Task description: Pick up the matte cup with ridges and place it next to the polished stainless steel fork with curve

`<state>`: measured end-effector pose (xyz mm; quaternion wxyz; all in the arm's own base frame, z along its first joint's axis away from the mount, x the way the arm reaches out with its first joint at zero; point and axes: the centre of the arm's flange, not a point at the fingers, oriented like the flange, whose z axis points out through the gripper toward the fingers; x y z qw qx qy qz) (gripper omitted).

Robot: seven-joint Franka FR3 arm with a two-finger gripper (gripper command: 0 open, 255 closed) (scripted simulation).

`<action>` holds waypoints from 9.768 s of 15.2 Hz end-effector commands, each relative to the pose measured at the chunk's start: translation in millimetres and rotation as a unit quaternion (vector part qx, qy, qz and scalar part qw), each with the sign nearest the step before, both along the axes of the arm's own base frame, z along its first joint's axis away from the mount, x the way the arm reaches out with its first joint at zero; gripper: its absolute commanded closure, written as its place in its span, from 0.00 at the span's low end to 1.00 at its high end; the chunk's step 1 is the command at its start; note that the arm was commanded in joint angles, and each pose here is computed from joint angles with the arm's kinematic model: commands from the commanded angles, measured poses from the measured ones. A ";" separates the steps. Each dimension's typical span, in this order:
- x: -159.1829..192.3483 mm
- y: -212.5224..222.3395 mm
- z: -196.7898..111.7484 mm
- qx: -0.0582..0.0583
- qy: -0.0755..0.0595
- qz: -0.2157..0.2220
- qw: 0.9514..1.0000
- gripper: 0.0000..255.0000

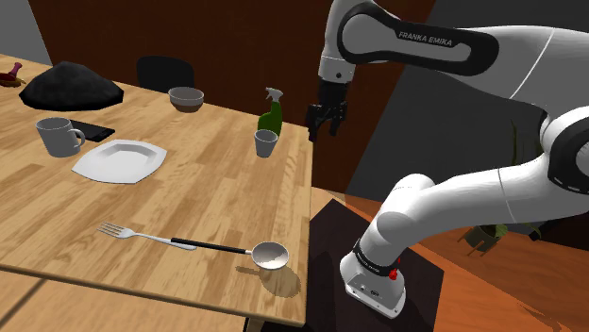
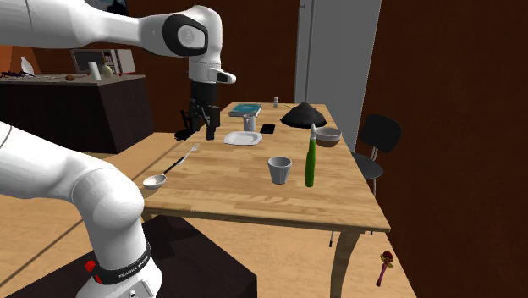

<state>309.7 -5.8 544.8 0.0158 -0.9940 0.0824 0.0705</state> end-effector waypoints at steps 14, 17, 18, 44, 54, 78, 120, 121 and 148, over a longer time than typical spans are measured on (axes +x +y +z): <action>142.4 -10.4 -79.4 -0.042 -0.024 -0.008 0.999 0.00; 175.8 -14.1 -96.7 -0.052 -0.030 -0.010 0.998 0.00; 187.0 -15.4 -102.3 -0.055 -0.031 -0.010 0.998 0.00; 277.3 -32.6 -186.2 -0.081 -0.046 -0.016 0.995 1.00; 277.3 -32.7 -175.7 -0.081 -0.046 -0.016 0.995 1.00; 277.3 -32.7 -49.0 -0.081 -0.046 -0.016 0.995 1.00; 53.9 401.6 -21.8 -0.081 -0.046 -0.016 0.995 1.00; 47.9 413.4 -21.8 -0.081 -0.046 -0.016 0.995 1.00; 25.7 456.5 -143.0 -0.081 -0.046 -0.016 0.995 1.00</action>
